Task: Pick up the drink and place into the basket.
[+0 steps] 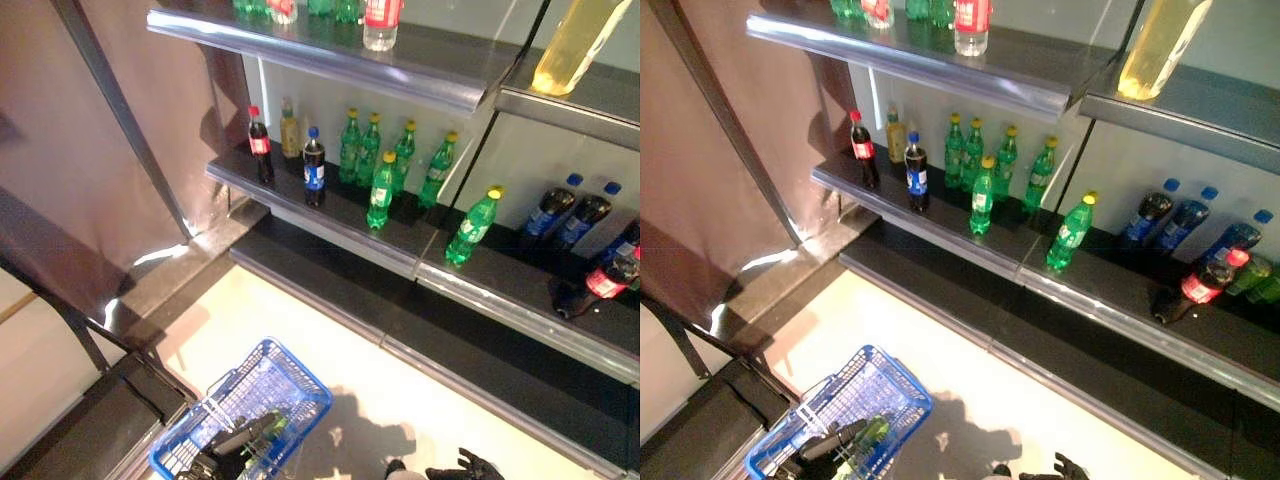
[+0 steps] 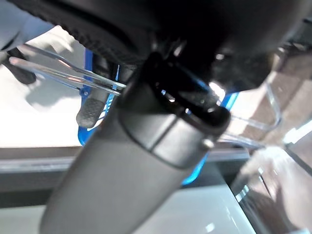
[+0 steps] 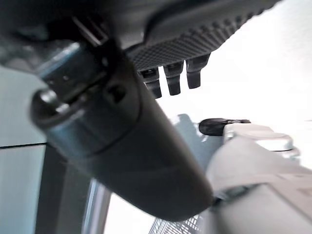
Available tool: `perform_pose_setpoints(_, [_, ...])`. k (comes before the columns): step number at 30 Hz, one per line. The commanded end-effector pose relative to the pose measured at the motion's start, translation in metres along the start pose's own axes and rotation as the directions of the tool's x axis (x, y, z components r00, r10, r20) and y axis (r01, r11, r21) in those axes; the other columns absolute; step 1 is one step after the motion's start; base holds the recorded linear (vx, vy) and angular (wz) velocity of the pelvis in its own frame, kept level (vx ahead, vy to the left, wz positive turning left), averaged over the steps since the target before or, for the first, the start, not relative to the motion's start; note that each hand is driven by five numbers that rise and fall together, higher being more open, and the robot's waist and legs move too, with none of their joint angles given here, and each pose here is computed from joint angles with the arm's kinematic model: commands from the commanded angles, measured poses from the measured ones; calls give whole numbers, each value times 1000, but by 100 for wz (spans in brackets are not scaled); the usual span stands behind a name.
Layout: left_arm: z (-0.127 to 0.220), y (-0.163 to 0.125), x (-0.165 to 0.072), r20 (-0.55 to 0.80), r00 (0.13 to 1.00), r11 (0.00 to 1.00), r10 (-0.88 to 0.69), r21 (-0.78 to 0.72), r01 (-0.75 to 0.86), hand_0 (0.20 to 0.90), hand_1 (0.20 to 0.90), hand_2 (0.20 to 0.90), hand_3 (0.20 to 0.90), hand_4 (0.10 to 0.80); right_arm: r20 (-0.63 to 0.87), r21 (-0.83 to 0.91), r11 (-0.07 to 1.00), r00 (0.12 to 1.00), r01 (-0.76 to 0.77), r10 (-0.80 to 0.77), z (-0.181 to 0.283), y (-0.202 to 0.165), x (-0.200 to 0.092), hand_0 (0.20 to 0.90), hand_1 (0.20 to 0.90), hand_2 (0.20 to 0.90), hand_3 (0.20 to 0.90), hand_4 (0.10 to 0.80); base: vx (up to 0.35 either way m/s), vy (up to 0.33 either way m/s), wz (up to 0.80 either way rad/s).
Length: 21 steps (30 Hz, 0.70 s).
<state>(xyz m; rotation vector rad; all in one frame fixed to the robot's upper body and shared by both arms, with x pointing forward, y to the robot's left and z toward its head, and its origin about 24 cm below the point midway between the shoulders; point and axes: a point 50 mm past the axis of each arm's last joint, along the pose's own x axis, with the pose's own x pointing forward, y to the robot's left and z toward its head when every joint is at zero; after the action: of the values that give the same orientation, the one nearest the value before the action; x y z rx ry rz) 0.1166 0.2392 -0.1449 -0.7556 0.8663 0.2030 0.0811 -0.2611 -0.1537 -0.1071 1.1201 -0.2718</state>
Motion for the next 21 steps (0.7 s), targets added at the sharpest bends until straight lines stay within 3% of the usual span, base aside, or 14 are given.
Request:
perform_pose_setpoints(1, [0,-30,8,35,971,971,-236,-13,237,300,300,300,200,100,30,-39,997,997,66,-65,11,-22,1,900,900,900,900,800,156,208,-40])
perform_pose_setpoints(10, [5,-28,10,24,977,977,-210,-17,211,300,300,300,200,100,28,-12,996,996,88,-87,9,-24,0,900,900,900,900,800,219,292,-44])
perform_pose_setpoints(21, [30,-34,14,58,980,981,-192,17,192,300,300,300,200,100,44,-24,1000,999,5,-4,12,-4,2,900,900,900,900,800,53,63,-22])
